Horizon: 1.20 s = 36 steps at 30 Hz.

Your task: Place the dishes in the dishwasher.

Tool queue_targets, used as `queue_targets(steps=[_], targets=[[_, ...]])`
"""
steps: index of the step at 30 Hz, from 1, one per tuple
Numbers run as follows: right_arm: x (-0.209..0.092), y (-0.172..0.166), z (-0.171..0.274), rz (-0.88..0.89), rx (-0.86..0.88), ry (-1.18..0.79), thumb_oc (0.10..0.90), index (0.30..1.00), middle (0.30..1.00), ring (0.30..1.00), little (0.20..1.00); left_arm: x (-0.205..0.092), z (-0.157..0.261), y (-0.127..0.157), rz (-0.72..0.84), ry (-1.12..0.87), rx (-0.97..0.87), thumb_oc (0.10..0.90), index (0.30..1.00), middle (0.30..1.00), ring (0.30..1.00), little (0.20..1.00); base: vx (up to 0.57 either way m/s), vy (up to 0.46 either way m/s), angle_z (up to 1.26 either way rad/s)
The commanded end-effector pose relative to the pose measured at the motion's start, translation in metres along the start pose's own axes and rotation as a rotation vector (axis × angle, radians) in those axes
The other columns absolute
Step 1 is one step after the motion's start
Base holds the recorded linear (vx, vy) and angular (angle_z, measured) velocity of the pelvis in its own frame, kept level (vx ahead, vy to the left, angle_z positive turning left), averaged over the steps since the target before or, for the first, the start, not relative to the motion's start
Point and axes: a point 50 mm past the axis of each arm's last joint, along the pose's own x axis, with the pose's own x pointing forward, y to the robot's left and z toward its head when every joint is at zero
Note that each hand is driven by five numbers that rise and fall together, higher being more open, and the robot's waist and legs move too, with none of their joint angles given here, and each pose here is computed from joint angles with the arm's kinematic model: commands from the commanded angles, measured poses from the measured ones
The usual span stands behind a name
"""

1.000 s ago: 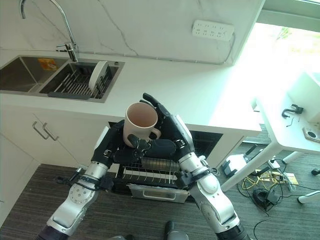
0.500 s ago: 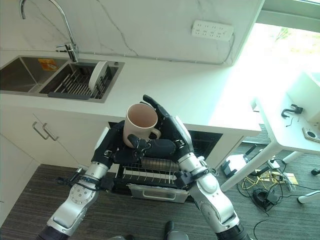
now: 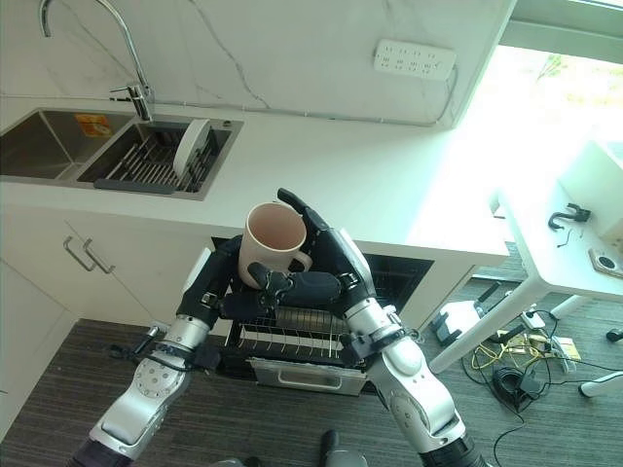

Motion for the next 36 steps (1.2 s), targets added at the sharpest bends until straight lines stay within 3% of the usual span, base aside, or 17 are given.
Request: queue_targets(steps=[1,2,4,28,29,30,36], targets=[[0.015,0.014,0.028,0.099,0.063,-0.176,0.767,0.851,0.851,0.851,0.851,0.017,0.056,-0.005,-0.044,-0.316,0.001,0.4,0.3,0.3,0.3,0.3,0.0,0.0,0.0],[0.015,0.015,0.027,0.106,0.068,-0.175,0.585,0.578,0.578,0.578,0.578,0.016,0.056,-0.005,-0.044,-0.316,0.001,0.4,0.3,0.3,0.3,0.3,0.0,0.0,0.0],[0.016,0.016,0.028,0.114,0.072,-0.173,0.402,0.302,0.302,0.302,0.302,0.017,0.057,-0.006,-0.044,-0.32,0.002,0.4,0.3,0.3,0.3,0.3,0.0,0.0,0.0],[0.016,0.012,0.031,0.067,0.031,-0.208,0.4,0.3,0.3,0.3,0.3,0.019,0.05,-0.008,-0.051,-0.262,-0.037,0.4,0.3,0.3,0.3,0.3,0.0,0.0,0.0],[0.016,0.011,0.032,0.059,0.019,-0.215,0.4,0.3,0.3,0.3,0.3,0.019,0.047,-0.008,-0.052,-0.249,-0.048,0.466,0.399,0.399,0.399,0.399,0.0,0.0,0.0],[0.013,0.007,0.036,0.033,-0.009,-0.236,0.4,0.3,0.3,0.3,0.3,0.017,0.042,-0.005,-0.039,-0.224,-0.066,0.8,0.9,0.9,0.9,0.9,0.0,0.0,0.0],[0.007,-0.007,0.047,-0.055,-0.038,-0.295,0.4,0.3,0.3,0.3,0.3,0.013,0.033,0.005,0.023,-0.173,-0.088,0.8,0.9,0.9,0.9,0.9,0.0,0.0,0.0]])
